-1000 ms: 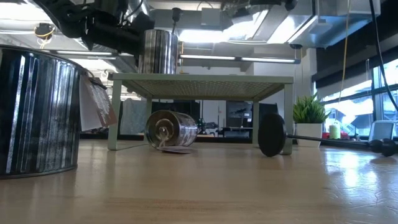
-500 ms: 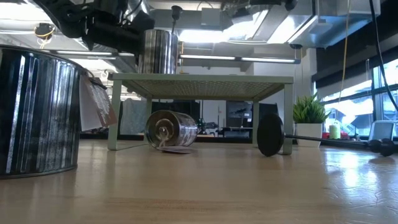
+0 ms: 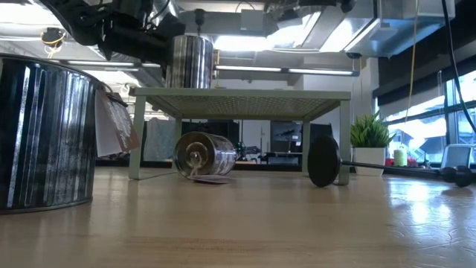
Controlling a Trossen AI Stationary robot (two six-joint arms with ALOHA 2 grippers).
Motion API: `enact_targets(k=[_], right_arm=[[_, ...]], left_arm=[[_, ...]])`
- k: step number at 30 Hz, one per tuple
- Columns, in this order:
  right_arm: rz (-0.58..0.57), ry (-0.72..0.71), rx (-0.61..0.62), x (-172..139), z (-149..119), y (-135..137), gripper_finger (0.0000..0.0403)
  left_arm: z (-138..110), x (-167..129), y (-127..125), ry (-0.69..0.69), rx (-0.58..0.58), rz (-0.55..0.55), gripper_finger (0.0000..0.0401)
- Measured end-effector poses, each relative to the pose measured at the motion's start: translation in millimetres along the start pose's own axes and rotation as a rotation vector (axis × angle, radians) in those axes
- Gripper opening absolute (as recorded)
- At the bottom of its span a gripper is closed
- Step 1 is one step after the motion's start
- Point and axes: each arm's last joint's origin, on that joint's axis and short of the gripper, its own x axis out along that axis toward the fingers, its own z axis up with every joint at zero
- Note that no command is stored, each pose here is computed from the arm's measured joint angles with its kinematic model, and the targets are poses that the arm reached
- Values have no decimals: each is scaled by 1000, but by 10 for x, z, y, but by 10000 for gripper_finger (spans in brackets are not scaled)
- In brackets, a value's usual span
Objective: Pick & Place candle stick holders
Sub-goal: Put the top candle holder on the shelf
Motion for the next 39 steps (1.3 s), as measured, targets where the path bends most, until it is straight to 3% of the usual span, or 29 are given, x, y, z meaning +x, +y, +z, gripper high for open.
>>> enact_targets(k=[13,20,27,39], right_arm=[[0,0,11,0,0,0,169],[0,-10,15,0,10,1,169],[-23,-18,4,0,17,-6,169],[-24,-27,16,0,28,-6,169]], left_arm=[[83,-78,-10,-31,-4,1,88],[69,-200,-16,58,-2,29,88],[137,-339,-32,61,-2,35,88],[-18,-498,1,276,-36,65,72]])
